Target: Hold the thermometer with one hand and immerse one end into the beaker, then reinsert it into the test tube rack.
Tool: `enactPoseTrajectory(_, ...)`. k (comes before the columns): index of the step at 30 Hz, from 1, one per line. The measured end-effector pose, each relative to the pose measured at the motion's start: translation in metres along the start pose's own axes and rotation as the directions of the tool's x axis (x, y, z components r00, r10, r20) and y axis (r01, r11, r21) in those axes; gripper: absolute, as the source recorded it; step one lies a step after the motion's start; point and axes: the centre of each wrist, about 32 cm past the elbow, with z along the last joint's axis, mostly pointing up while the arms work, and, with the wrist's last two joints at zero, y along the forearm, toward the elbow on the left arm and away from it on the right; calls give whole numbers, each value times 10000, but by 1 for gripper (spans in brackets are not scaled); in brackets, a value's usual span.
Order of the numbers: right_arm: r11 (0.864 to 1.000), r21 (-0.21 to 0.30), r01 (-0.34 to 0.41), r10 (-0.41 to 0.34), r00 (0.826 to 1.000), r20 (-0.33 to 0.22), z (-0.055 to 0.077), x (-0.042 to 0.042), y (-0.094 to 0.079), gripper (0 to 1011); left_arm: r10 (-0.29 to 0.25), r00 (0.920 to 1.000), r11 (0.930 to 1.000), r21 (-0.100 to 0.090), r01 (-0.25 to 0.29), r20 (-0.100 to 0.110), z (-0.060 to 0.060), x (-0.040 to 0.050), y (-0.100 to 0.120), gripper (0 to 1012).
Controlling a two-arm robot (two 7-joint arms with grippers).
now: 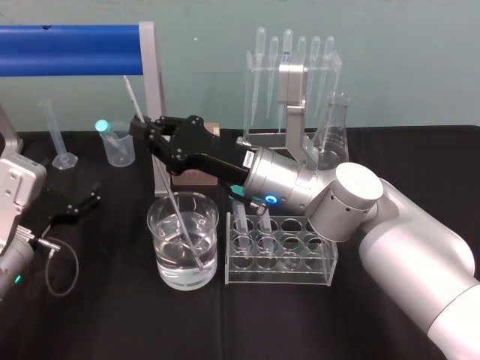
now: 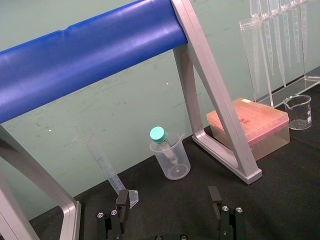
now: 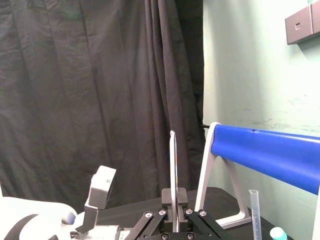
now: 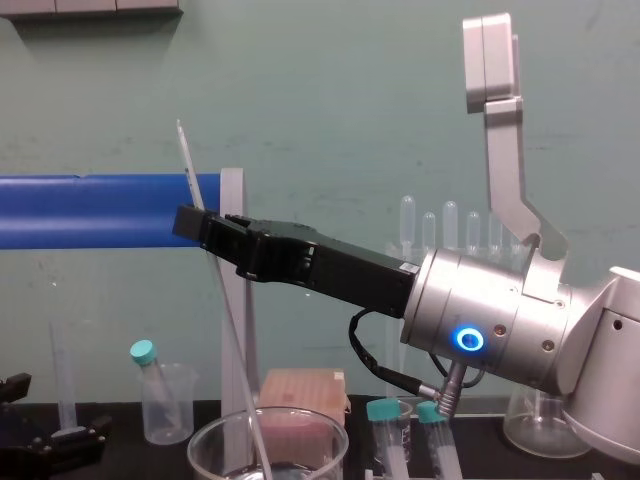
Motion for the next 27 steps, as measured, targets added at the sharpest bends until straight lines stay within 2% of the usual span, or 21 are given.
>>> enactPoseTrajectory(27,10000,0,0,0,10000,0,0,0,0,57,0,10000,10000,0,0,0,0,0,0,1008)
